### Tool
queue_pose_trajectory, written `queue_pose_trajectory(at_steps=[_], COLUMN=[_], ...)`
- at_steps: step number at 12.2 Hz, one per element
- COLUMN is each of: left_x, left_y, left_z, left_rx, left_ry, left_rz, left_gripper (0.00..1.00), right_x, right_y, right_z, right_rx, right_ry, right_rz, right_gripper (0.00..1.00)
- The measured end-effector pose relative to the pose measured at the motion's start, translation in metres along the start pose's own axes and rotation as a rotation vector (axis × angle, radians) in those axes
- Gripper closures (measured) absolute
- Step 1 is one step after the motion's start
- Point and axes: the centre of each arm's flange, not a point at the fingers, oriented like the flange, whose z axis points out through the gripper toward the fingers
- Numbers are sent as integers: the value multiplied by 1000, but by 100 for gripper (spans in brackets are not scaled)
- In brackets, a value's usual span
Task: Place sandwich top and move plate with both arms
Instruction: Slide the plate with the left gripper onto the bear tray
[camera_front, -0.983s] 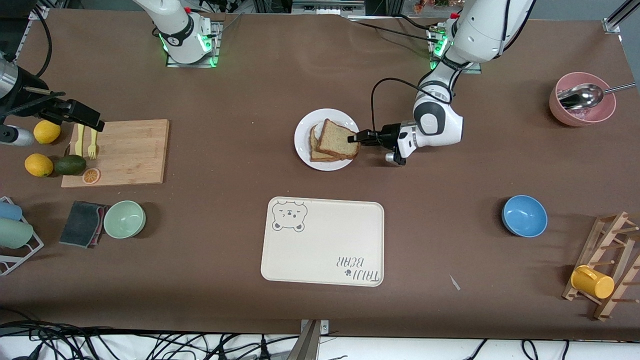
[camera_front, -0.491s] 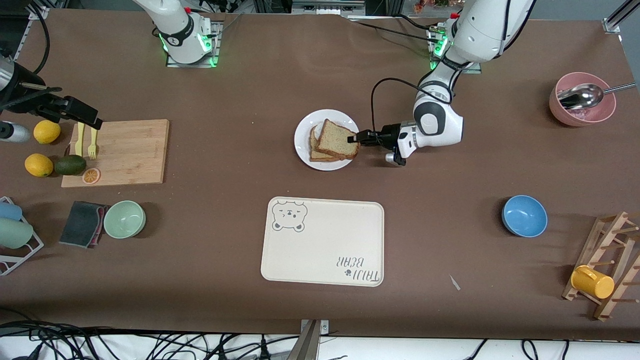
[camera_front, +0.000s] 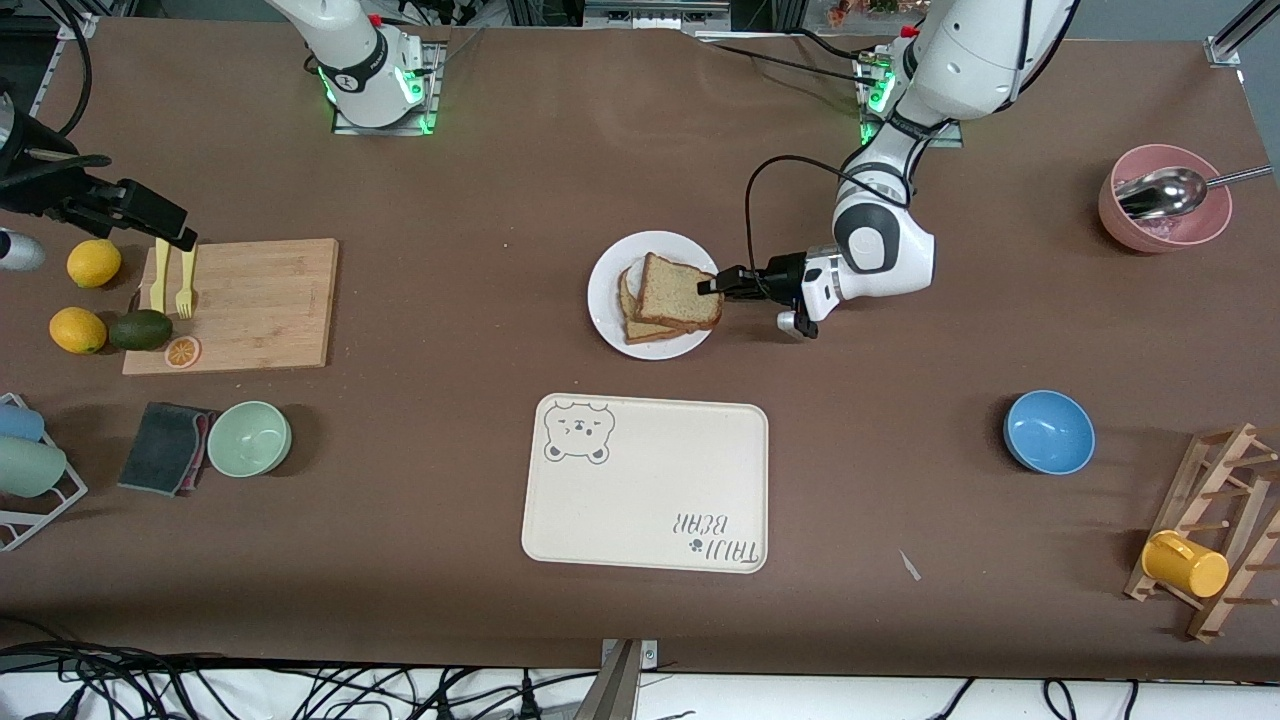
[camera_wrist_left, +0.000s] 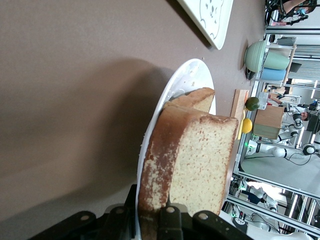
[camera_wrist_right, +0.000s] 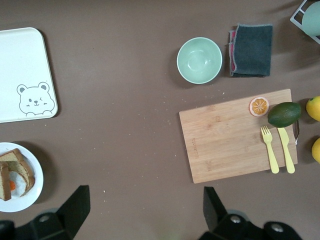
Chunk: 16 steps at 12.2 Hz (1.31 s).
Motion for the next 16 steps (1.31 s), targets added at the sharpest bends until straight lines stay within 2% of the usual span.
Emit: queue_pose_trajectory(at_steps=[5,10,16], left_x=[25,75,147], left_y=[19,38,24], left_z=[-21,-44,-45], left_rx=[-27,-81,-120], left_ry=[57,160,252], left_rz=[30,46,53], left_gripper=[81,80,79], right_x=[-1,-4,16], right_y=[-11,-33,-30], right_z=[1,5,17], right_rx=[1,2,11], right_ry=[4,5,46], right_rz=[-20,-60,-46], right_gripper=[0,0,0])
